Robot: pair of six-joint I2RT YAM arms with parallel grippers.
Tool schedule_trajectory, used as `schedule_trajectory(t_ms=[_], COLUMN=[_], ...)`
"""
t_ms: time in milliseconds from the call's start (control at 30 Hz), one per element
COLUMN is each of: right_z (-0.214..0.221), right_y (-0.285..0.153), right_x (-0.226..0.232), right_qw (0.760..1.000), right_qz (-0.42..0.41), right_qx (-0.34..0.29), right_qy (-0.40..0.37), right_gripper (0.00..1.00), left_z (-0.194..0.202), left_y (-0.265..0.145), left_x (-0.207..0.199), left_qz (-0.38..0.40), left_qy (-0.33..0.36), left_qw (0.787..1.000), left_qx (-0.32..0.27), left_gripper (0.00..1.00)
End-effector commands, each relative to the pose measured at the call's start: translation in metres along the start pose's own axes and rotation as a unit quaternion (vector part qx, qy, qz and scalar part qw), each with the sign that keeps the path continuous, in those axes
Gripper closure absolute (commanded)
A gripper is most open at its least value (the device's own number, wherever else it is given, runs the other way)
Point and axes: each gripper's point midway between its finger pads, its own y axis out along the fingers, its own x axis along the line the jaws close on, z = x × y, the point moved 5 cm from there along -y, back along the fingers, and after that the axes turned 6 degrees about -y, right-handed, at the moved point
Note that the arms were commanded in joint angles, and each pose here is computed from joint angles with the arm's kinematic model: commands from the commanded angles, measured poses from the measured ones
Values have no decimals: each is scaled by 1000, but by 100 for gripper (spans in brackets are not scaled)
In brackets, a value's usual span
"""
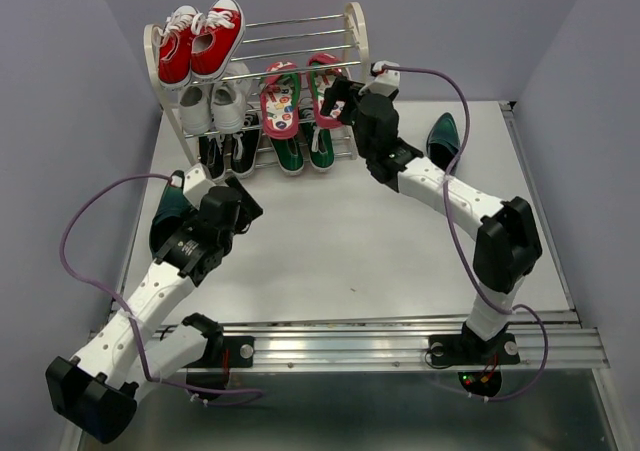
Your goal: Place and organize the shoes onto the shoe shelf
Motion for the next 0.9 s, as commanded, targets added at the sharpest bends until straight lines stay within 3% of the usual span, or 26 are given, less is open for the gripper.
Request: schedule_trajectory(t_ms=[0, 267, 367, 467, 567, 867], right_z=[-13, -23, -1, 8, 20, 16], right_y=[-24, -98, -119, -134, -146, -153], right_x=[11, 3, -8, -21, -37, -60], right_qw=[997, 980, 975, 974, 976, 985], right_qz=[-78, -179, -189, -180, -157, -100], right_qx=[19, 64, 105, 126, 149, 143], right_qy=[19, 58, 57, 50, 28, -5], right_gripper=[0, 0, 0, 0, 0, 0], left_z=[-9, -10, -19, -32, -47, -70], left_y=[-3, -7, -7, -3, 5, 17], left_x=[11, 60, 78, 103, 121, 170], left_qz=[-54, -164, -200, -250, -267, -363], left_qy=[-62, -155, -180, -203, -221, -244], left_qw=[997, 974, 962, 945, 937, 898], left_qx=[-9, -12, -34, -57, -43, -49], left_gripper=[1, 1, 1, 1, 1, 1])
